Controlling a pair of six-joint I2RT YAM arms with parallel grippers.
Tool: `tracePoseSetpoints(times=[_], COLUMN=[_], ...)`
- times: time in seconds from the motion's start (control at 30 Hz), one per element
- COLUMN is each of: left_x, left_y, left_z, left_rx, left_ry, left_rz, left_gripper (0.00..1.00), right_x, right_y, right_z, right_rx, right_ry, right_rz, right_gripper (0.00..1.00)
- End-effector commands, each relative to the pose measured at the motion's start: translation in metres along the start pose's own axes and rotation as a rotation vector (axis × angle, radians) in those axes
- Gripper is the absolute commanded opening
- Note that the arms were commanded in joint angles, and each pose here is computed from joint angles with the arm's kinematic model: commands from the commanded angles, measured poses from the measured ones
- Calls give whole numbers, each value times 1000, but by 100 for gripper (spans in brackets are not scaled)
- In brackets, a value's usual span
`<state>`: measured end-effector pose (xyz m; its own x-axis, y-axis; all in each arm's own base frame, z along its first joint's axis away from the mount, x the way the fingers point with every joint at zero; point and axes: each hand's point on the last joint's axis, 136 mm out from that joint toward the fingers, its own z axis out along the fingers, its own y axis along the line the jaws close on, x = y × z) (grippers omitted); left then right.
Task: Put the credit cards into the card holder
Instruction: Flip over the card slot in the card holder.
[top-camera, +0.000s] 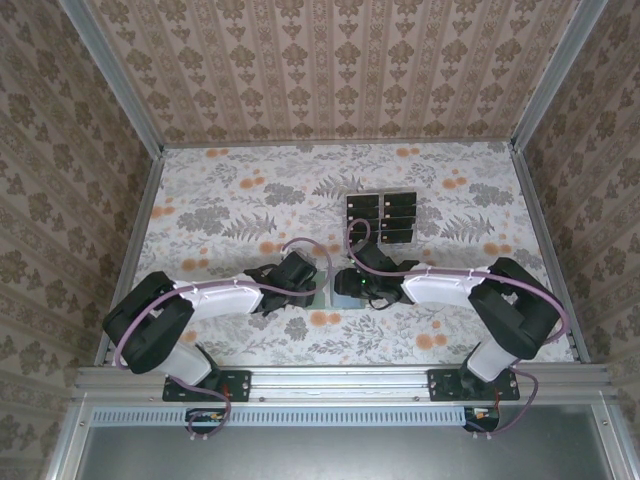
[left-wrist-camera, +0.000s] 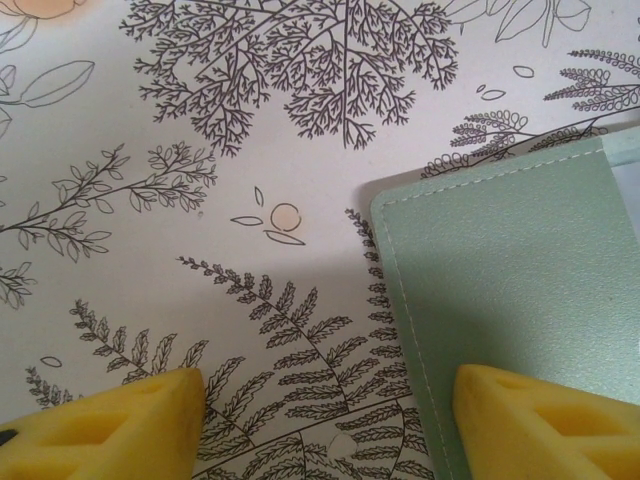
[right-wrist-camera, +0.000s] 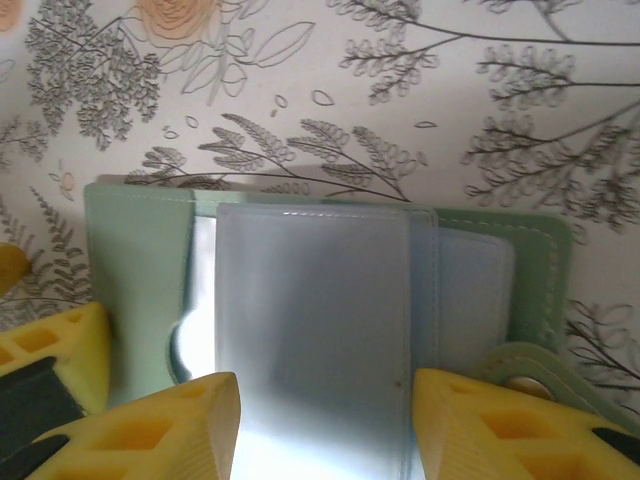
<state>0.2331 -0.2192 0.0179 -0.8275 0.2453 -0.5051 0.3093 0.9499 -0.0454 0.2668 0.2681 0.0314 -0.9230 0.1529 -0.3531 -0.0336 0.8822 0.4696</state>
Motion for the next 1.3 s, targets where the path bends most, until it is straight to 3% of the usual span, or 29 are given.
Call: tracePoseSetpoints(times=[0.0, 0.43, 0.83, 1.27], left_x=[15, 7, -13, -11], left_y=[6, 8, 32, 45], left_z=[10, -4, -39, -53], left_rx=[-36, -28, -64, -56], left_ry=[39, -15, -177, -228], left_rz=[14, -15, -150, -230], left_gripper=[68, 69, 68, 68], right_x=[16, 8, 3, 3], right_y=[0, 26, 43, 80], right_z=[11, 13, 14, 23], right_rx=[-41, -139, -169, -200], right_ry=[67, 75, 80, 108], right_rz=[37, 72, 75, 33], right_gripper=[51, 51, 51, 51])
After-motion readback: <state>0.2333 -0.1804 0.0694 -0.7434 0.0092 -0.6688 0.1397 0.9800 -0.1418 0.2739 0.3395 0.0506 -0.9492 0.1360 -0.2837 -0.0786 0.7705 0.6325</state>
